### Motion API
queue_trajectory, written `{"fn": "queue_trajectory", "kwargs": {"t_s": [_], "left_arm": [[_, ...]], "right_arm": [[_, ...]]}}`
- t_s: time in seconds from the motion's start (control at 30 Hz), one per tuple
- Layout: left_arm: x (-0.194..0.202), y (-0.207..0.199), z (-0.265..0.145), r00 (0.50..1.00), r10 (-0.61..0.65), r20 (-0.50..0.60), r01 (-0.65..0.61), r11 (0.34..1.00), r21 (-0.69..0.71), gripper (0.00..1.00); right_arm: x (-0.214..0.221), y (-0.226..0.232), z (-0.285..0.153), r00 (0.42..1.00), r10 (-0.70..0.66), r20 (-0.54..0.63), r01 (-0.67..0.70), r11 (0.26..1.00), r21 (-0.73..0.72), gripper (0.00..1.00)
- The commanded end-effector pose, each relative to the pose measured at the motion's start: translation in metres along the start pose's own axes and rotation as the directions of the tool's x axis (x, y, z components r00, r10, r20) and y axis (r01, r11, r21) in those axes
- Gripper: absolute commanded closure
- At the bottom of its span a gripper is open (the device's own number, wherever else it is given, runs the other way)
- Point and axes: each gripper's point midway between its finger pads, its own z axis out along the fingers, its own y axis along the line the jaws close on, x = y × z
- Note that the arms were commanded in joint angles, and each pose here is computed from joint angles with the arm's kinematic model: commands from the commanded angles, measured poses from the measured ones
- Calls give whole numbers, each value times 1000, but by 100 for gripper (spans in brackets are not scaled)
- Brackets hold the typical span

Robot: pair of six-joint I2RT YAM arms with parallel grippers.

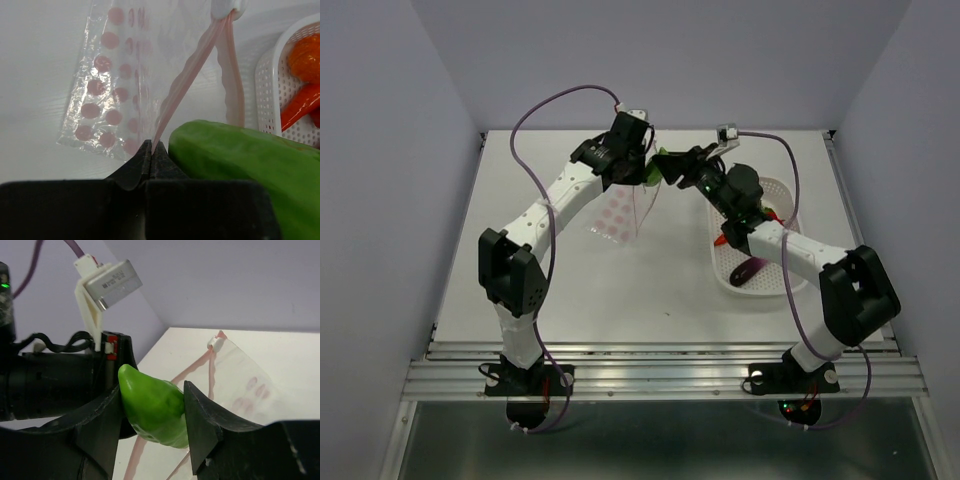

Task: Place the food in the zip-top bag and seal the zipper
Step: Place the fake vegetable in the zipper food storage bag.

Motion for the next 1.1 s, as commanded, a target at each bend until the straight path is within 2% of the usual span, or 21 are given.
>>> {"fn": "queue_trajectory", "kwargs": {"t_s": [0.0, 0.1, 0.27, 0.37, 0.4, 0.5, 0.83, 1.07], "left_arm": [[-30, -1, -25, 996, -34, 81, 33, 999, 17, 100], [-36, 1, -31, 994, -41, 97, 40, 999, 9, 100], [-41, 0, -36, 993, -47, 111, 45, 999, 20, 100], [-44, -1, -39, 991, -52, 121, 49, 998, 28, 100], [-46, -1, -40, 991, -55, 123, 51, 998, 31, 100], [-49, 0, -42, 990, -59, 129, 56, 998, 27, 100], [-40, 6, -34, 991, -68, 113, 68, 998, 4, 100], [-44, 3, -35, 991, -65, 117, 64, 998, 15, 100]], "right_arm": [[14, -13, 3, 996, -84, -9, 84, 992, 94, 99], [17, -26, 1, 995, -95, -13, 96, 984, 151, 99], [28, -24, 3, 996, -83, -35, 88, 984, 157, 99], [34, -16, 9, 996, -71, -59, 78, 988, 132, 85], [38, -13, 10, 995, -70, -66, 78, 989, 129, 72], [37, -14, 13, 994, -78, -72, 89, 983, 158, 54], [19, -15, 14, 990, -100, -94, 119, 967, 224, 30], [12, -10, 20, 985, -106, -137, 136, 962, 236, 25]]}}
